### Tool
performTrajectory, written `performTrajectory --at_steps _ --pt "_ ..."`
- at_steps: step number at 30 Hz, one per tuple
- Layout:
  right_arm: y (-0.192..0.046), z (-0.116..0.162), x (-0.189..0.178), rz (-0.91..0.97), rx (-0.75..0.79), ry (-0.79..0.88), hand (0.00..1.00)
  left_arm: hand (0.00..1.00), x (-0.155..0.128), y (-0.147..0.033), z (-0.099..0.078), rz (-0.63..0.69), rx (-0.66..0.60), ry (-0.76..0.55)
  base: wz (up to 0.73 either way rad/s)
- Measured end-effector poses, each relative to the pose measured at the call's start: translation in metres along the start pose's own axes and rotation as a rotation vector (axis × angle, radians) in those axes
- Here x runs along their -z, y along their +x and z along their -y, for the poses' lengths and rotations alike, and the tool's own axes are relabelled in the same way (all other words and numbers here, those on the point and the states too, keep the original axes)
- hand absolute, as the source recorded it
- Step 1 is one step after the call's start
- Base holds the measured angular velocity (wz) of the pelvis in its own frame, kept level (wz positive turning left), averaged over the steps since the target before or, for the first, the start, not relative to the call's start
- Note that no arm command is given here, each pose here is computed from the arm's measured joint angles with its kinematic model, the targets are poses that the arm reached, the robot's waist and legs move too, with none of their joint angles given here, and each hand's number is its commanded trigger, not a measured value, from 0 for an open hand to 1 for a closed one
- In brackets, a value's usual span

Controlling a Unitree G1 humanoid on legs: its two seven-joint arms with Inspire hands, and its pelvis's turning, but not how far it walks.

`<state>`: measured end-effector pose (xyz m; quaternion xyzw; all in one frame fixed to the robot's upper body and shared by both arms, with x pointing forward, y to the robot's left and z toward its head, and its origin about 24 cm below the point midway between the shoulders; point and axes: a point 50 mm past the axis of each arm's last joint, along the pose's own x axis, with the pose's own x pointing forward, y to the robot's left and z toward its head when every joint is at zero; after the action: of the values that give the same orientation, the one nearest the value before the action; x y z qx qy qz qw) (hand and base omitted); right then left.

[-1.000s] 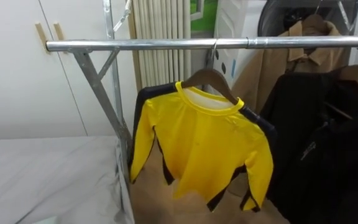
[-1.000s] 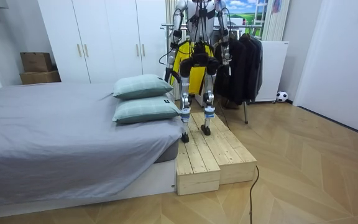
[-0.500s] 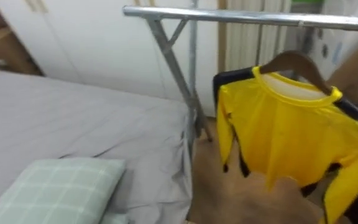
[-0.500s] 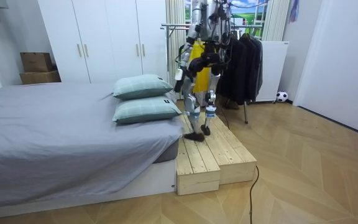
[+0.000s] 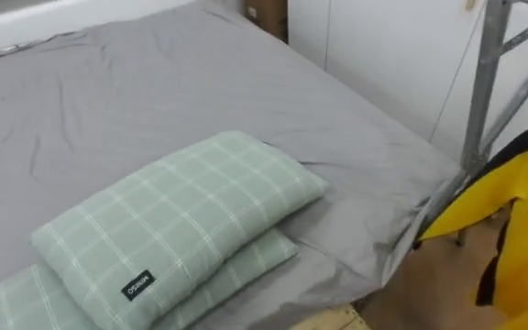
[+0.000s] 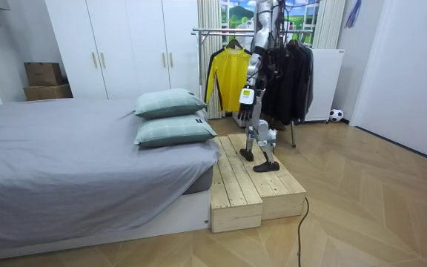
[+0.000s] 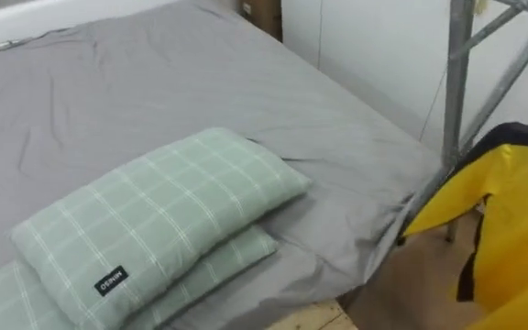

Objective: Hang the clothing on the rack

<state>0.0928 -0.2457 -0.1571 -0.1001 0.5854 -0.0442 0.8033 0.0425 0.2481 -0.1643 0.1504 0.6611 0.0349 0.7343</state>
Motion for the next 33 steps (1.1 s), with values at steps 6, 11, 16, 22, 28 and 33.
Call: performTrajectory --at_steps 6,11,16,22,28,33 --pt "-0.002 -0.001 0.016 -0.039 0.004 0.066 0.0 0.0 0.015 -0.001 0.002 -0.047 0.012 -0.116 0.22" --pt "-0.004 0.0 0.03 -0.071 0.011 0.157 0.0 0.0 0.022 -0.001 -0.001 -0.086 -0.011 -0.157 0.77" --pt "-0.006 -0.004 0.038 -0.096 0.006 0.195 0.0 0.0 0.036 -0.002 -0.007 -0.125 -0.06 -0.155 0.77" --pt "-0.006 -0.008 0.041 -0.104 -0.008 0.198 0.0 0.0 0.063 -0.006 -0.007 -0.187 -0.065 -0.186 0.48" --pt "-0.004 -0.012 0.029 -0.072 -0.03 0.113 0.0 0.0 0.065 -0.006 0.004 -0.186 -0.044 -0.188 0.15" --pt "-0.004 -0.017 0.03 -0.065 -0.063 0.072 0.0 0.0 0.055 -0.005 0.003 -0.146 -0.05 -0.185 0.14"
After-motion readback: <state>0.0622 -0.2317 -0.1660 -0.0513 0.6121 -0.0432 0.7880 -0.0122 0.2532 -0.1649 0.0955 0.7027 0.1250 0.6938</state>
